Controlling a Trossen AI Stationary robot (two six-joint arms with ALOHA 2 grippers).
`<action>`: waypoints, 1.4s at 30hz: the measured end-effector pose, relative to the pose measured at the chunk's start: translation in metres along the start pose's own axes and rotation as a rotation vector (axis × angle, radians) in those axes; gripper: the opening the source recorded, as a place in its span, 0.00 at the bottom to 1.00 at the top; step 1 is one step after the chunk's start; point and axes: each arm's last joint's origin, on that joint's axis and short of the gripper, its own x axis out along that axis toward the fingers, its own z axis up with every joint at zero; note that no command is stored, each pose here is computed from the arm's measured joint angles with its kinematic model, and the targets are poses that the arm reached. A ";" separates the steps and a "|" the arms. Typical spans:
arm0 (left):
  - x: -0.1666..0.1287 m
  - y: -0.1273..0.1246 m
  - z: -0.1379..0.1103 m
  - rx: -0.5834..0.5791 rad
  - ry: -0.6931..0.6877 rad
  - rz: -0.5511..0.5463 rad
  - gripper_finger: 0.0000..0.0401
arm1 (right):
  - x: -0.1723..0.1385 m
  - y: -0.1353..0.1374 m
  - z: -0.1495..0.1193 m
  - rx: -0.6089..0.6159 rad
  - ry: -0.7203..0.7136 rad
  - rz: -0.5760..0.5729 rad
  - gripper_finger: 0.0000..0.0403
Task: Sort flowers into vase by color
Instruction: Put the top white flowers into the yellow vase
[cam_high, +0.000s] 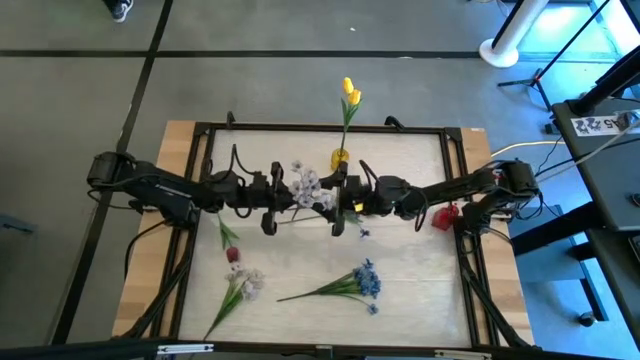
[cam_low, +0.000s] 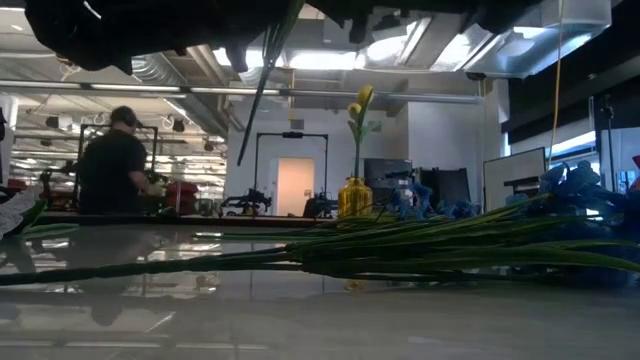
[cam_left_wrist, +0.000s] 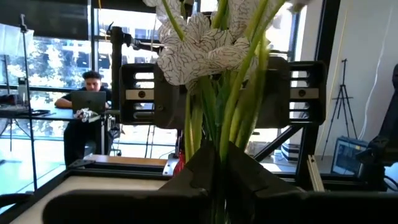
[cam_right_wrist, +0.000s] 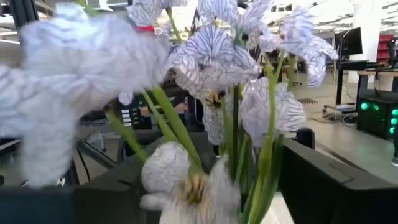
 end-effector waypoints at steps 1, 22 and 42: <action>0.000 0.000 0.000 0.000 0.001 -0.001 0.04 | 0.000 0.000 0.000 0.000 0.000 -0.005 0.54; -0.015 0.001 0.011 0.028 0.123 0.022 0.29 | -0.009 -0.002 0.014 -0.069 0.065 -0.078 0.06; -0.082 0.002 -0.010 -0.054 0.513 0.227 0.34 | -0.067 -0.110 0.051 -0.121 -0.012 -0.754 0.02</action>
